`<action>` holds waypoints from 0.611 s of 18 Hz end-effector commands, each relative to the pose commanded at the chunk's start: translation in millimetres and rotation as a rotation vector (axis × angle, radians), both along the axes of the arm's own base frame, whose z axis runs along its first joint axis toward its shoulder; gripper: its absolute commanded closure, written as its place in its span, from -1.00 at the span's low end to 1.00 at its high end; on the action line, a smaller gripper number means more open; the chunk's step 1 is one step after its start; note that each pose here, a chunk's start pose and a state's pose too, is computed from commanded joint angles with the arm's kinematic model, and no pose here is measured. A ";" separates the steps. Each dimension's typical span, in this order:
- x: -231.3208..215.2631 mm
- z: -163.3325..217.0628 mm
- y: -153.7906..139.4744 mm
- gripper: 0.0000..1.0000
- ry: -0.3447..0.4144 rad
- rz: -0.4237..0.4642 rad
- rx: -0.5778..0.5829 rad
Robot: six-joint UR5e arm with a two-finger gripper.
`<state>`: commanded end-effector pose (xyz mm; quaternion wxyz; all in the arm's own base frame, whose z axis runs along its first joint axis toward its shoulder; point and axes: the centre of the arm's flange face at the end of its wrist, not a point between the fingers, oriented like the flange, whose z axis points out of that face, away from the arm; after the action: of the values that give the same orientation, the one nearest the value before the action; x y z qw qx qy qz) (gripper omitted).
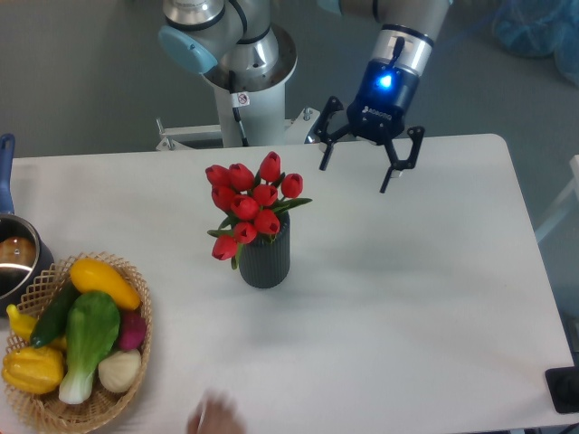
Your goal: Insert the flowers into the vase
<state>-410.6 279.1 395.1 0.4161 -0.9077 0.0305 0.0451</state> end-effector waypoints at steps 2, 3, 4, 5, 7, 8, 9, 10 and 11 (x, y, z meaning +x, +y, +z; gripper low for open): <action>-13.6 -9.1 -3.0 -1.00 -0.002 0.017 -0.055; -17.2 -13.4 -2.6 -1.00 -0.008 0.018 -0.068; -17.9 -14.5 -2.1 -1.00 -0.008 0.018 -0.073; -18.6 -14.3 -1.8 -1.00 -0.004 0.017 -0.080; -26.3 -17.9 -0.9 -1.00 0.045 -0.018 -0.135; -28.0 -21.1 -2.1 -1.00 0.075 -0.041 -0.166; -30.6 -22.9 -3.7 -1.00 0.094 -0.053 -0.193; -32.6 -27.7 -5.7 -1.00 0.101 -0.059 -0.224; -34.2 -32.2 -7.0 -1.00 0.113 -0.072 -0.253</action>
<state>-444.8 272.0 362.9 0.2974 -0.9472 0.0917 0.0769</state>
